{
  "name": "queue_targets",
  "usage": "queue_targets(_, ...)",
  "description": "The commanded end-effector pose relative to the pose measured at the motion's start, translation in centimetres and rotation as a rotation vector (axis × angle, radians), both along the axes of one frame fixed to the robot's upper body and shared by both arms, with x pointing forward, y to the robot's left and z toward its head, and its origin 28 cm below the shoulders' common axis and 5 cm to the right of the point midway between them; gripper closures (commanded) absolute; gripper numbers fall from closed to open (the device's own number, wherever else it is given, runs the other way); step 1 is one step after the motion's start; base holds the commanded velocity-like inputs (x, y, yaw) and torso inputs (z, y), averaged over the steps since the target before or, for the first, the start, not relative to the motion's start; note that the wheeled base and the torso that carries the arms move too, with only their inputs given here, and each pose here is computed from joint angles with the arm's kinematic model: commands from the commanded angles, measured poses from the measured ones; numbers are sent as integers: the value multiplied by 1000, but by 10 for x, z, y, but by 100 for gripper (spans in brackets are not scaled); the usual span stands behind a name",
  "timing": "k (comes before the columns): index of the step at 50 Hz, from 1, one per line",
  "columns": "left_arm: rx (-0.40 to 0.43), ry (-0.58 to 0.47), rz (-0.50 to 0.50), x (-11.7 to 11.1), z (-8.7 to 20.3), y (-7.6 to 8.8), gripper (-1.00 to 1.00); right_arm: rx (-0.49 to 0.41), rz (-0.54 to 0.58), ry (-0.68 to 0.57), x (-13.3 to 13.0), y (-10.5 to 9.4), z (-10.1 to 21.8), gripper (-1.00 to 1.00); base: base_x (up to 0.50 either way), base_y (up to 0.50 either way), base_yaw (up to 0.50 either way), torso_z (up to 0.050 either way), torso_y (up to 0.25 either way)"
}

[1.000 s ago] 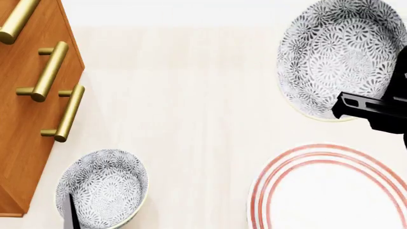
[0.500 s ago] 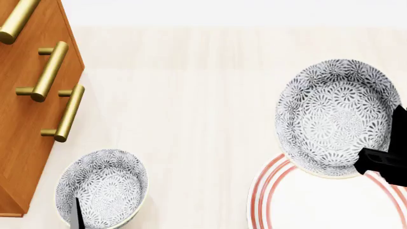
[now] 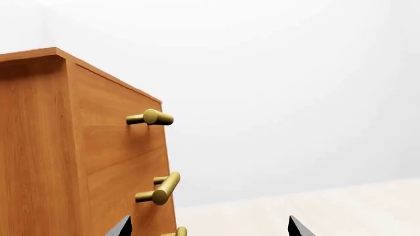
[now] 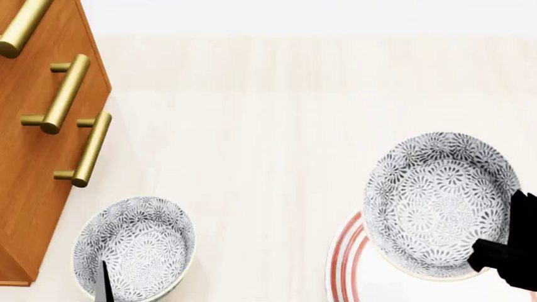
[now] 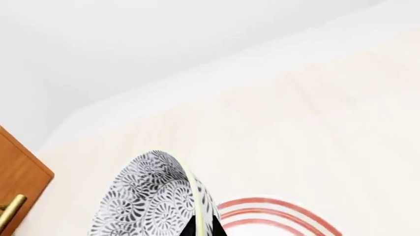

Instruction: Pick up the bowl and put it in the front on the plate.

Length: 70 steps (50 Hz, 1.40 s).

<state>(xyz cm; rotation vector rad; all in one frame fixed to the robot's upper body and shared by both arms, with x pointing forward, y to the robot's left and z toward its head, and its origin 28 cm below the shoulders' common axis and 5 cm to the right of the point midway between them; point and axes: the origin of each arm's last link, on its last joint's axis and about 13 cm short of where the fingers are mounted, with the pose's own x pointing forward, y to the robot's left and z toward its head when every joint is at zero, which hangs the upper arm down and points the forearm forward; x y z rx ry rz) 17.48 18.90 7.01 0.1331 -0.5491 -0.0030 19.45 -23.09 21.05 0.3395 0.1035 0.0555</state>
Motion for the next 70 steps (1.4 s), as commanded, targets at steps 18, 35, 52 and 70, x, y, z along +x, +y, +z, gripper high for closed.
queue_targets(18,6,9,-2,1,-1,0,-100,89,23,6,-2,1,-8,100,0,0,0,0,0)
queue_targets(35,8,10,-3,1,-1,0,-100,128,1,25,-3,-2,-14,100,0,0,0,0,1)
queue_targets(52,11,11,-4,1,-1,0,-100,139,-49,68,-2,-8,-28,100,0,0,0,0,1)
queue_targets(70,12,17,-5,2,-2,0,-100,119,-62,109,2,-8,-45,100,0,0,0,0,0)
